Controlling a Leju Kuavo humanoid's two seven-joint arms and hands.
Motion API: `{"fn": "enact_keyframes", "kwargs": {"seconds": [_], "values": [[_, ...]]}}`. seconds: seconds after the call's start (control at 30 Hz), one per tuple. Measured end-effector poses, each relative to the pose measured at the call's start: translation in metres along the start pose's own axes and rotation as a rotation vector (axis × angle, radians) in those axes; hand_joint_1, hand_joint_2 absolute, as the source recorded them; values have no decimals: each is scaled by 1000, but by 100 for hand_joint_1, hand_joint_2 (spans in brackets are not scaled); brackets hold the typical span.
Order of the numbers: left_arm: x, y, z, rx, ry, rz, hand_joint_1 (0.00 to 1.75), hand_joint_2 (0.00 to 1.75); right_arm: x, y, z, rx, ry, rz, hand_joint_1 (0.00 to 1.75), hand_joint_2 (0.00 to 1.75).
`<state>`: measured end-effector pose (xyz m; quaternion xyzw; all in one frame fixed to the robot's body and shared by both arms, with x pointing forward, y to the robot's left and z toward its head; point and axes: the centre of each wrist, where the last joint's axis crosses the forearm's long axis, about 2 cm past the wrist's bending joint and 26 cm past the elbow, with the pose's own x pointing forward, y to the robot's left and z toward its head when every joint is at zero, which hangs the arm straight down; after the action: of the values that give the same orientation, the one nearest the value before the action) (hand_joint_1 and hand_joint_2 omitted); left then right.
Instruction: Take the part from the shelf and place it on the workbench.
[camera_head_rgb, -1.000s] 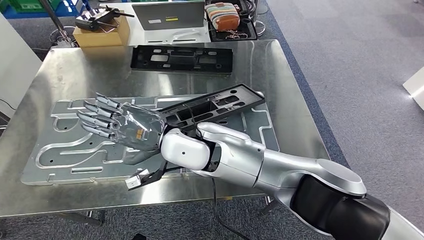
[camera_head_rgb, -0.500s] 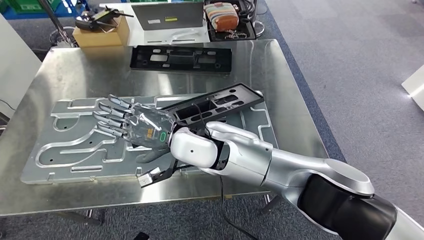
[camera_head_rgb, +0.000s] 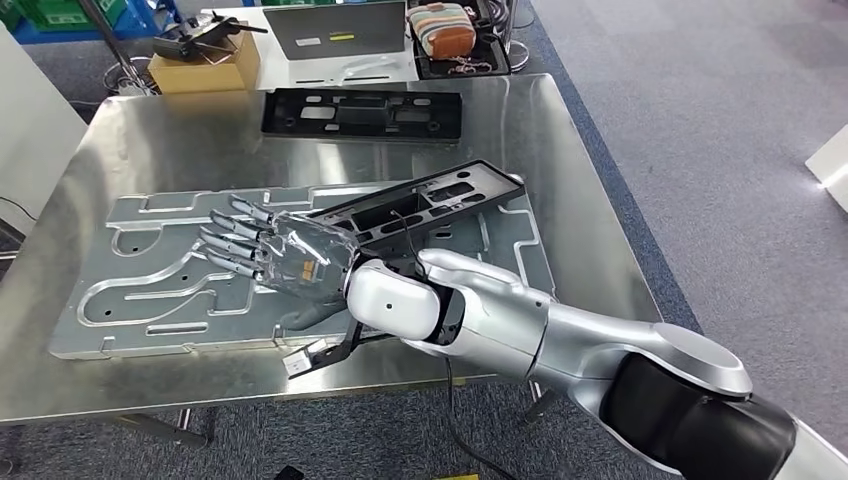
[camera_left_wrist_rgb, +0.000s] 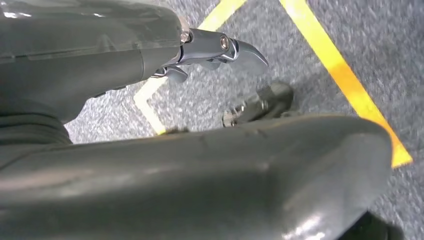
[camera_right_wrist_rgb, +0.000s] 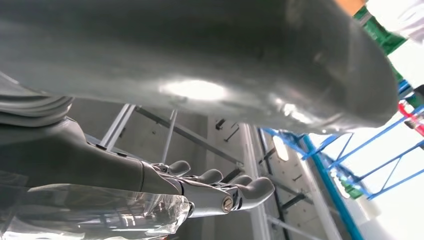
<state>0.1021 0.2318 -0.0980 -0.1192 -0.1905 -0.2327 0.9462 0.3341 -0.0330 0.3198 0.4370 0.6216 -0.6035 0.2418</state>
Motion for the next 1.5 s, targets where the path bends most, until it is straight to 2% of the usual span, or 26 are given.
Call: {"fn": "enact_keyframes", "kwargs": {"seconds": [0.4,0.7,1.5], "values": [[3,-2,-1,-13,-1,-6,0,0,16,5,4,23,24,-57,0,0],[5,-12,-2,-32,-6,-7,0,0,13,2,1,14,44,-66,0,0],[12,-9,-3,-32,-13,-24,0,0,27,7,4,20,65,-107,0,0]]}}
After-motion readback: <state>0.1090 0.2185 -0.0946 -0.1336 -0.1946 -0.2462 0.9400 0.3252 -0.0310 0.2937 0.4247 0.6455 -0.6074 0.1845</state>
